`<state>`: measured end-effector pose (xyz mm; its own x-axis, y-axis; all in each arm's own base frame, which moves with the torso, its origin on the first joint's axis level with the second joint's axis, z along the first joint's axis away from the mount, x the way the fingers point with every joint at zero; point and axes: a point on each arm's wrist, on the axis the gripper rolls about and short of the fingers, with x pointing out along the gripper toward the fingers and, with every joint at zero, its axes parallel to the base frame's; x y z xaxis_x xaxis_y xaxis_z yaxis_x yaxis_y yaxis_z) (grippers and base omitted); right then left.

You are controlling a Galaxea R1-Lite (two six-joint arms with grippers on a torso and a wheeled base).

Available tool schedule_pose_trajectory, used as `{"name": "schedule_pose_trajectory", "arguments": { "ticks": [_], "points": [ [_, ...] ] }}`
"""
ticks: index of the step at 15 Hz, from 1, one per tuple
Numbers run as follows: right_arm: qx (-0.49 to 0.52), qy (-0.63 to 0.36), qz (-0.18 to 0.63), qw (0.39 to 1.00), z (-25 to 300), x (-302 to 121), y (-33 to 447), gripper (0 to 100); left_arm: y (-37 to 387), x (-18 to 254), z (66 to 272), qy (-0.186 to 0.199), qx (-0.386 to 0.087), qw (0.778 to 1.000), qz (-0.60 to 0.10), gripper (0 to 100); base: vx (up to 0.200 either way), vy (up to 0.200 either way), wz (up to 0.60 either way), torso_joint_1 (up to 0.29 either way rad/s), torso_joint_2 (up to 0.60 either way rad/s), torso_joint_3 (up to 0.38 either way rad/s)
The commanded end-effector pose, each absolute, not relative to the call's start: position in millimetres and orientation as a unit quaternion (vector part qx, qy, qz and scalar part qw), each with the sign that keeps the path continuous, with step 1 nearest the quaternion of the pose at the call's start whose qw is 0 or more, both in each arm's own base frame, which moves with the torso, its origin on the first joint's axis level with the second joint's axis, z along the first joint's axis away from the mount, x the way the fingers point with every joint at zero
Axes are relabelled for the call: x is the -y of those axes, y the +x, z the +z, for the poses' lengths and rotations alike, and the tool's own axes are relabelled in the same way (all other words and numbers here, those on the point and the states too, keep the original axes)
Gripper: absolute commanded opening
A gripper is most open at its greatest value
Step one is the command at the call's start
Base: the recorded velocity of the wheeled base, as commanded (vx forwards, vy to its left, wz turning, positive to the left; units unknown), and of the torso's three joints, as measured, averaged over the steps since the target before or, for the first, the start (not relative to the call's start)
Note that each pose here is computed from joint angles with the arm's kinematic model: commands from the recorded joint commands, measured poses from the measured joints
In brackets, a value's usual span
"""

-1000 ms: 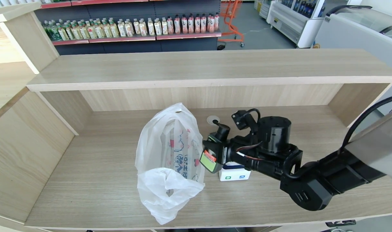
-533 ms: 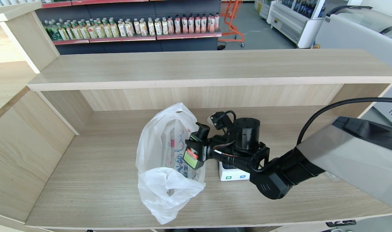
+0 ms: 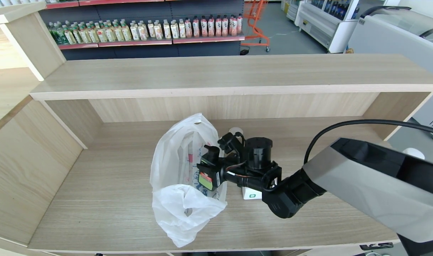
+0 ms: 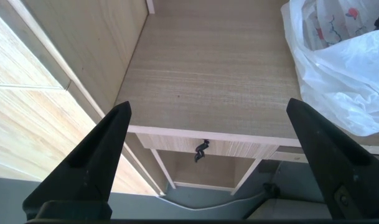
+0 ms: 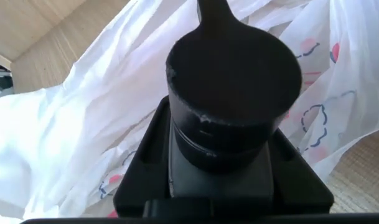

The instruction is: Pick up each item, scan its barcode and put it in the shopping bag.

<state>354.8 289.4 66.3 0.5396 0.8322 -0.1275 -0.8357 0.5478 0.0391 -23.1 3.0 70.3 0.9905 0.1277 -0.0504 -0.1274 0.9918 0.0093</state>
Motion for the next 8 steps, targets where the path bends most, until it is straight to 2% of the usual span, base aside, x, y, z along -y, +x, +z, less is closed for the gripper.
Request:
{"name": "schedule_pose_trajectory", "arguments": {
  "ticks": [1, 4, 5, 8],
  "points": [
    [-0.064, -0.023, 0.476, 0.877, 56, -294, 361, 0, -23, -3, 70, 0.003, -0.026, 0.998, 0.064, 100, 0.000, 0.000, 0.00, 0.000, 0.00, 0.000],
    [-0.044, -0.056, 0.480, 0.874, 57, -295, 361, 0, -23, -3, 70, 0.003, -0.026, 0.998, 0.064, 100, 0.000, 0.000, 0.00, 0.000, 0.00, 0.000],
    [-0.042, -0.056, 0.480, 0.875, 58, -295, 361, 100, -23, -3, 70, 0.003, -0.026, 0.998, 0.064, 100, 0.000, 0.000, 0.00, 0.000, 0.00, 0.000],
    [-0.049, 0.000, 0.482, 0.875, 82, -294, 354, 100, -23, -3, 70, 0.003, -0.026, 0.998, 0.064, 100, 0.000, 0.000, 0.00, 0.000, 0.00, 0.000]
  ]
}}
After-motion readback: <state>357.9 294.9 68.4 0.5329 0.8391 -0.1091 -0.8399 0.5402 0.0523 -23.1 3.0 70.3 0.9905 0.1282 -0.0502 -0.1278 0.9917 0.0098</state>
